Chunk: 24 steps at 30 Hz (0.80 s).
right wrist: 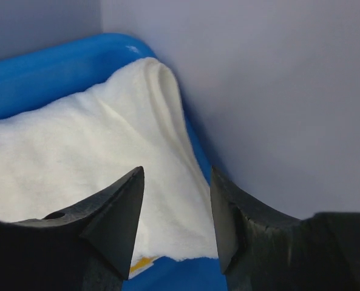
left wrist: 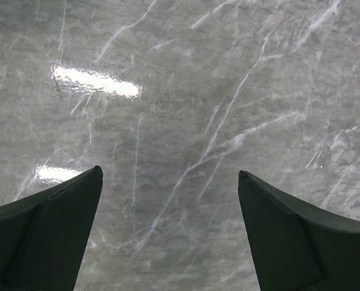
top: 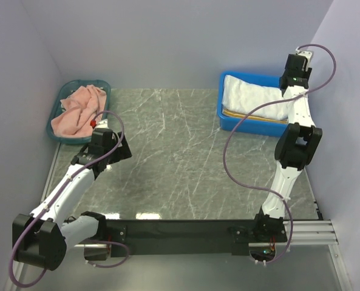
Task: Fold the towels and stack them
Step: Neatly place the folded towel into the bin, then smooth out wrinkles on the folded towel
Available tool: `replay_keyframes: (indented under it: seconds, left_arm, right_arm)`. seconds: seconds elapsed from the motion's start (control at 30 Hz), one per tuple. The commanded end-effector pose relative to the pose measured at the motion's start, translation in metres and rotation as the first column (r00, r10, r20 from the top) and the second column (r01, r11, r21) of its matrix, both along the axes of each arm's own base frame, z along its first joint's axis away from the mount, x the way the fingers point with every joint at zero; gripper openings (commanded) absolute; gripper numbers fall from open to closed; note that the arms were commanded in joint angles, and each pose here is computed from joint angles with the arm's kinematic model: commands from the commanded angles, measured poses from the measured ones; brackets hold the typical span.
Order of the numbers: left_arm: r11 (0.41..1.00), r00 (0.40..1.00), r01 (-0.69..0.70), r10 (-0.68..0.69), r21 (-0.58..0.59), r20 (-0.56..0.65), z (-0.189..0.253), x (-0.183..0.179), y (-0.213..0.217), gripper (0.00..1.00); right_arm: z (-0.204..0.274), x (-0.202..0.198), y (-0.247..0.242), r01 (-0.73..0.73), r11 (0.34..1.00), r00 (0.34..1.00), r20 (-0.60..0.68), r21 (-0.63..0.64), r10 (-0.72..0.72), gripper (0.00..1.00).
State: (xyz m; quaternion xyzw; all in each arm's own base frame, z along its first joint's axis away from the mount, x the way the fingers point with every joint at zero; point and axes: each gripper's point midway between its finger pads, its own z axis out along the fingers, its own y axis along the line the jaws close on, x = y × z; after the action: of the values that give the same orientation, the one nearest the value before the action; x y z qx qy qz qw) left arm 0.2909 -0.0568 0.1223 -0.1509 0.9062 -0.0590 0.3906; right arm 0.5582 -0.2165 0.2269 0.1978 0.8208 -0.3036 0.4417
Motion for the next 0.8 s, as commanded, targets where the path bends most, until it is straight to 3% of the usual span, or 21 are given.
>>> replay_keyframes:
  seconds: [0.0, 0.17, 0.2, 0.3, 0.47, 0.7, 0.77]
  left_arm:
    - [1.0, 0.998, 0.016, -0.015, -0.017, 0.066, 0.016, 0.007, -0.003, 0.99]
    - [1.0, 0.996, 0.017, -0.015, -0.024, 0.09, 0.023, 0.006, -0.003, 0.99]
    - [1.0, 0.995, 0.016, -0.013, -0.025, 0.096, 0.025, 0.006, -0.003, 0.99]
    - [0.999, 0.994, 0.019, -0.015, -0.029, 0.106, 0.027, 0.005, -0.003, 0.99]
    - [0.999, 0.993, 0.02, -0.016, -0.034, 0.12, 0.032, 0.004, -0.003, 0.99]
    - [0.999, 0.99, 0.021, -0.015, -0.035, 0.141, 0.037, 0.003, -0.002, 0.99]
    - [0.999, 0.99, 0.021, -0.016, -0.035, 0.14, 0.036, 0.002, -0.002, 0.99]
  right_arm:
    - [0.055, 0.011, 0.032, -0.143, 0.986, 0.97, 0.209, 0.083, 0.123, 0.54]
    - [0.034, 0.029, 0.11, -0.416, 0.857, 0.896, 0.3, 0.304, 0.328, 0.48]
    - [0.022, 0.028, 0.142, -0.51, 0.778, 0.854, 0.323, 0.367, 0.408, 0.48]
    - [0.009, 0.037, 0.186, -0.616, 0.653, 0.785, 0.413, 0.442, 0.461, 0.48]
    - [-0.006, 0.061, 0.239, -0.657, 0.549, 0.754, 0.445, 0.517, 0.484, 0.45]
    - [-0.075, 0.071, 0.288, -0.603, 0.419, 0.785, 0.41, 0.679, 0.464, 0.33]
    - [-0.089, 0.065, 0.301, -0.587, 0.356, 0.787, 0.408, 0.727, 0.463, 0.28]
